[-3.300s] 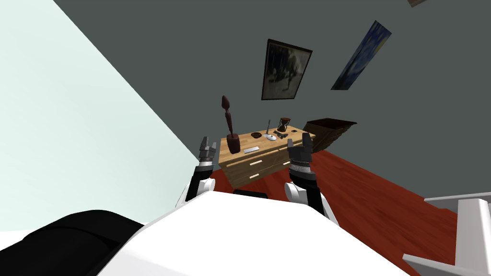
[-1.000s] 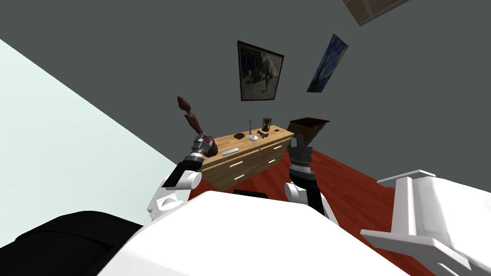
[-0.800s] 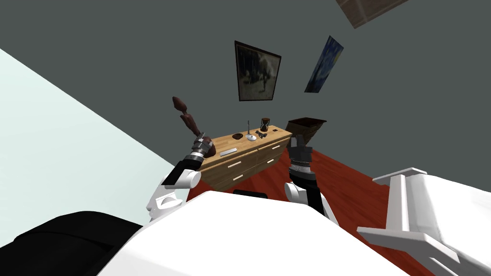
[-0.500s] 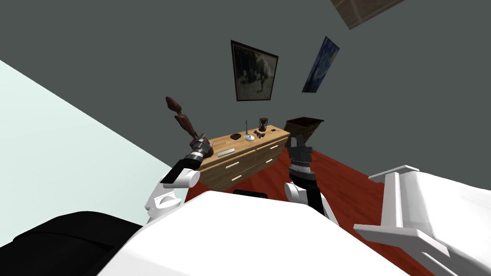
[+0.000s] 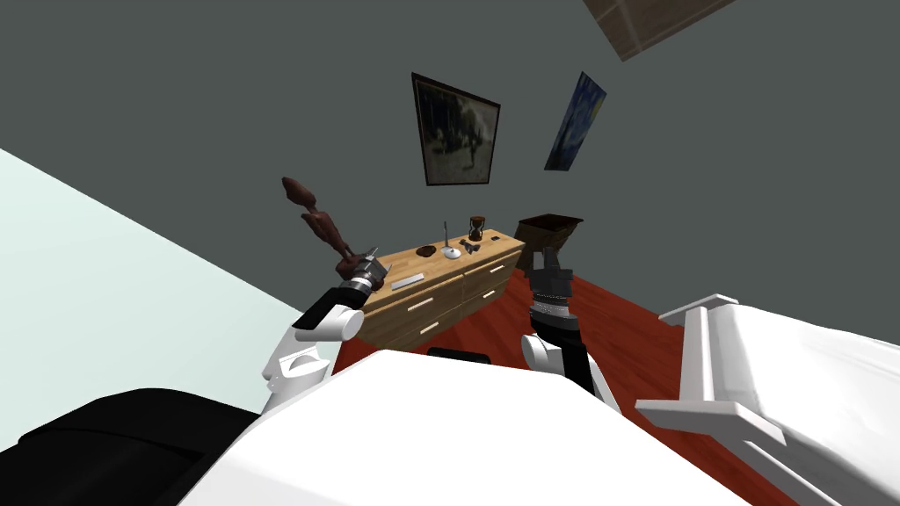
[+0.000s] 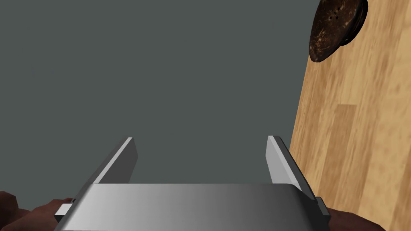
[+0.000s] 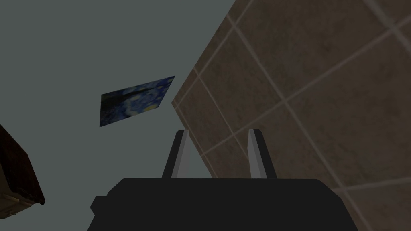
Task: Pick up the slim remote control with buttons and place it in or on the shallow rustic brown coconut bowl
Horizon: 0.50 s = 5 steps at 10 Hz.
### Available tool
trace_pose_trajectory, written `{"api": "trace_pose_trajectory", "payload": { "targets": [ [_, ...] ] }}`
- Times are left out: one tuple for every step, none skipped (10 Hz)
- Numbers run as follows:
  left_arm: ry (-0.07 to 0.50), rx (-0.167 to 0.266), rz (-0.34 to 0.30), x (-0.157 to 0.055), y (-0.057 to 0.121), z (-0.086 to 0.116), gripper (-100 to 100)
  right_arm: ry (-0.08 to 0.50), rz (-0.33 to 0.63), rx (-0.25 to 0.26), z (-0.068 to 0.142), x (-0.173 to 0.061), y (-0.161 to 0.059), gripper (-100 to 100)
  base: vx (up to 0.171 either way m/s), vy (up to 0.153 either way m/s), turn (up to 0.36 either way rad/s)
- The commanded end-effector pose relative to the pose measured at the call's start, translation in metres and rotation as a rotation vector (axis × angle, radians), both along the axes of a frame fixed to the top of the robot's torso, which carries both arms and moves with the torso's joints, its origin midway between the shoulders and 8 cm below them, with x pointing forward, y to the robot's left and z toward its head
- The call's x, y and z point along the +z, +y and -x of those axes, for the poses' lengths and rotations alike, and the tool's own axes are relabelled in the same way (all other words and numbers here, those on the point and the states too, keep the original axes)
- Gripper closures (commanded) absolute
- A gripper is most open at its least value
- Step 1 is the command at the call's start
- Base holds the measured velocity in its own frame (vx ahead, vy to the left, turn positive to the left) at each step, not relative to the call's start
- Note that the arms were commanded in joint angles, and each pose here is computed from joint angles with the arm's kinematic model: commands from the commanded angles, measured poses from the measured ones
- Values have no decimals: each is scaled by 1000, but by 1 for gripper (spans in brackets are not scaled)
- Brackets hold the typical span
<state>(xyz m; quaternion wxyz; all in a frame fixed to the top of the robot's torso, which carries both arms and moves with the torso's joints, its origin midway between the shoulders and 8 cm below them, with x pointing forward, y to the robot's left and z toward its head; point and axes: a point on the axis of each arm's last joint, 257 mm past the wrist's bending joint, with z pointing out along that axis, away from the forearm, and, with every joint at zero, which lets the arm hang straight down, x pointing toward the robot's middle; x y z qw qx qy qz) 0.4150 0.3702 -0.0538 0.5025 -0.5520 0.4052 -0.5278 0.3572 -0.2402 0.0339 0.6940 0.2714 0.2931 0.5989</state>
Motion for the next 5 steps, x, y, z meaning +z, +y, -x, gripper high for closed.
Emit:
{"api": "trace_pose_trajectory", "payload": {
  "targets": [
    [38,-1,34,-7,6,-3,-100,0,0,0,0,0,0,0,21,-51,-126],
    [70,4,38,-16,7,-3,-100,0,0,0,0,0,0,0,27,-44,-68],
    [87,7,40,-20,7,-2,-100,0,0,0,0,0,0,0,18,-28,10],
    [110,5,68,-24,12,-5,-100,0,0,0,0,0,0,0,17,-44,-117],
    [136,9,71,-31,13,-4,-100,0,0,0,0,0,0,0,18,-40,-72]
  ]
}}
